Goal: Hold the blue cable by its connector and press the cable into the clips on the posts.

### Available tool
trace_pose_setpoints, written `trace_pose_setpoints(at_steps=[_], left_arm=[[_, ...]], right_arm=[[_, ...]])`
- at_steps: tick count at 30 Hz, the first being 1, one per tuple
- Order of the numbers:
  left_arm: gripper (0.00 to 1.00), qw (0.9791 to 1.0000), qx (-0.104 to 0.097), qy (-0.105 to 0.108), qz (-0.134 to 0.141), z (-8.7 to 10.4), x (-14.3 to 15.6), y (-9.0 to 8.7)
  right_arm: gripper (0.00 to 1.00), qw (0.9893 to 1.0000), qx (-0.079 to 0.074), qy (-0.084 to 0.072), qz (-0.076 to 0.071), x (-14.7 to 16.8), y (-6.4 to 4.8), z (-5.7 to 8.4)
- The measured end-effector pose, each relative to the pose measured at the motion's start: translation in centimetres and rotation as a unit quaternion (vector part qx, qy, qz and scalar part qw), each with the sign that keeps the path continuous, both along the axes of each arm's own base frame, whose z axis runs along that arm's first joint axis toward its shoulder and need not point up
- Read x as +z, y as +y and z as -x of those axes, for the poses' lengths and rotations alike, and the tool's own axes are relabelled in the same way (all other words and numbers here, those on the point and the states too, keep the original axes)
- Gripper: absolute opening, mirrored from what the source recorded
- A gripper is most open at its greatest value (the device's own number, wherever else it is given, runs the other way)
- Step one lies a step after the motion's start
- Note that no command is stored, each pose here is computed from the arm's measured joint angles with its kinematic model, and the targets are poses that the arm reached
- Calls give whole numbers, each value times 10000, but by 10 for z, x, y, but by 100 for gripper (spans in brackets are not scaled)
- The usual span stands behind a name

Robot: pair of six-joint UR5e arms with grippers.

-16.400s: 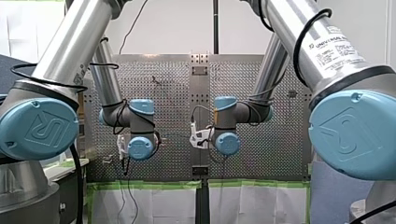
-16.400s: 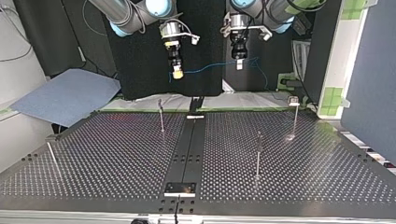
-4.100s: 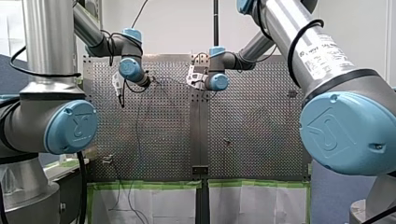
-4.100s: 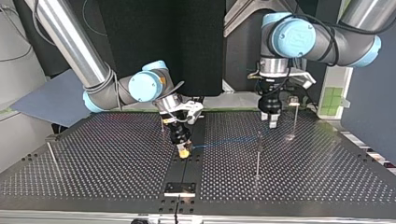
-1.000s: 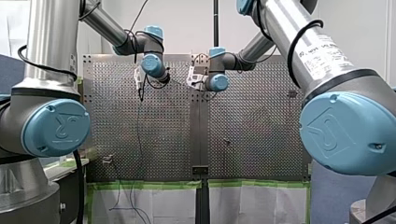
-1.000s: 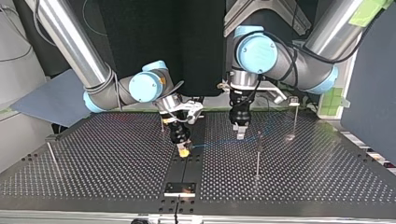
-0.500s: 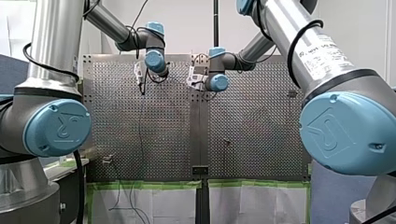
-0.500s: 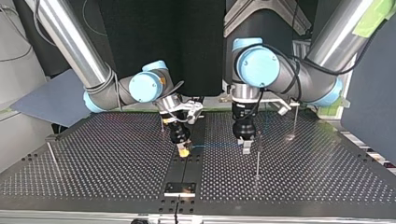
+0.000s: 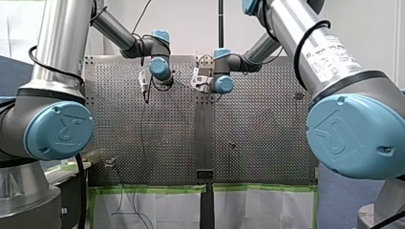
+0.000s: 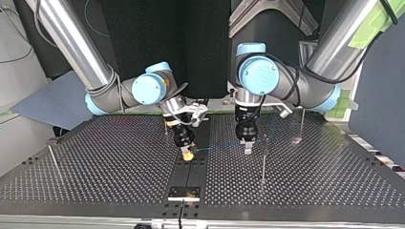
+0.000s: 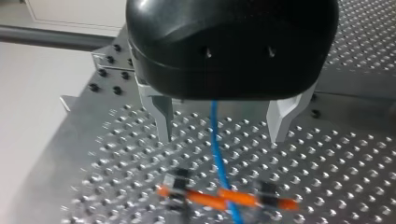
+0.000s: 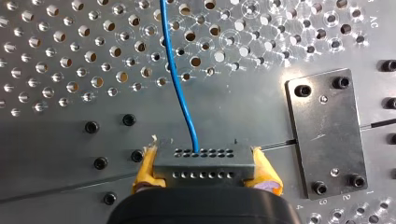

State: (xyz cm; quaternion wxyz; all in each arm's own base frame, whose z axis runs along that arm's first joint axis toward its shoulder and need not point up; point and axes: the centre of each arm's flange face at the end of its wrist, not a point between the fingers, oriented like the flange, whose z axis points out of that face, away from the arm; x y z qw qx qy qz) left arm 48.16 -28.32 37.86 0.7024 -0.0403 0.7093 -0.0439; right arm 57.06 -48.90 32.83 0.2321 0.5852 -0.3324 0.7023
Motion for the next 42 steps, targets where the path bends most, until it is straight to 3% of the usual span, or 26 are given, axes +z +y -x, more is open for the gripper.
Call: trace_pose_setpoints(at_steps=[6, 14, 26, 28, 29, 30, 31, 32, 33, 35, 36, 42], left_arm=[[100, 10000, 27, 76, -28, -15, -8, -6], [100, 9999, 156, -58, 33, -29, 2, -4], [100, 9998, 187, -95, -57, -28, 4, -6], [69, 9997, 202, -98, -116, -27, 4, -8], [69, 9996, 222, -98, -161, -27, 4, -8], [52, 9995, 240, -98, -195, -26, 4, -9], [27, 9994, 260, -97, -228, -26, 4, -9], [27, 9992, 290, -100, -272, -25, 4, -9], [10, 9990, 318, -103, -304, -25, 5, -9], [10, 9985, 392, -112, -359, -23, 5, -10], [0, 9983, 426, -113, -375, -23, 5, -10], [0, 9974, 581, -118, -405, -20, 5, -10]], right_arm=[[0, 10000, 1, -10, 4, 1, -1, 0], [0, 10000, -3, -1, 2, 1, -1, 0], [0, 10000, -6, 9, 1, 0, -1, 0], [0, 10000, -6, 11, -1, 0, 0, 0], [0, 10000, -6, 11, -1, 0, 0, 0], [0, 10000, -5, 11, -1, 0, 0, 0], [0, 10000, -5, 11, -1, 0, 0, 0], [0, 10000, -5, 12, -2, 0, 0, 0], [0, 10000, -5, 12, -5, 0, 0, 0], [0, 10000, -5, 14, -11, 0, 0, 0], [0, 10000, -5, 19, -16, 0, 0, 0], [0, 10000, -5, 45, -45, -1, 0, 1]])
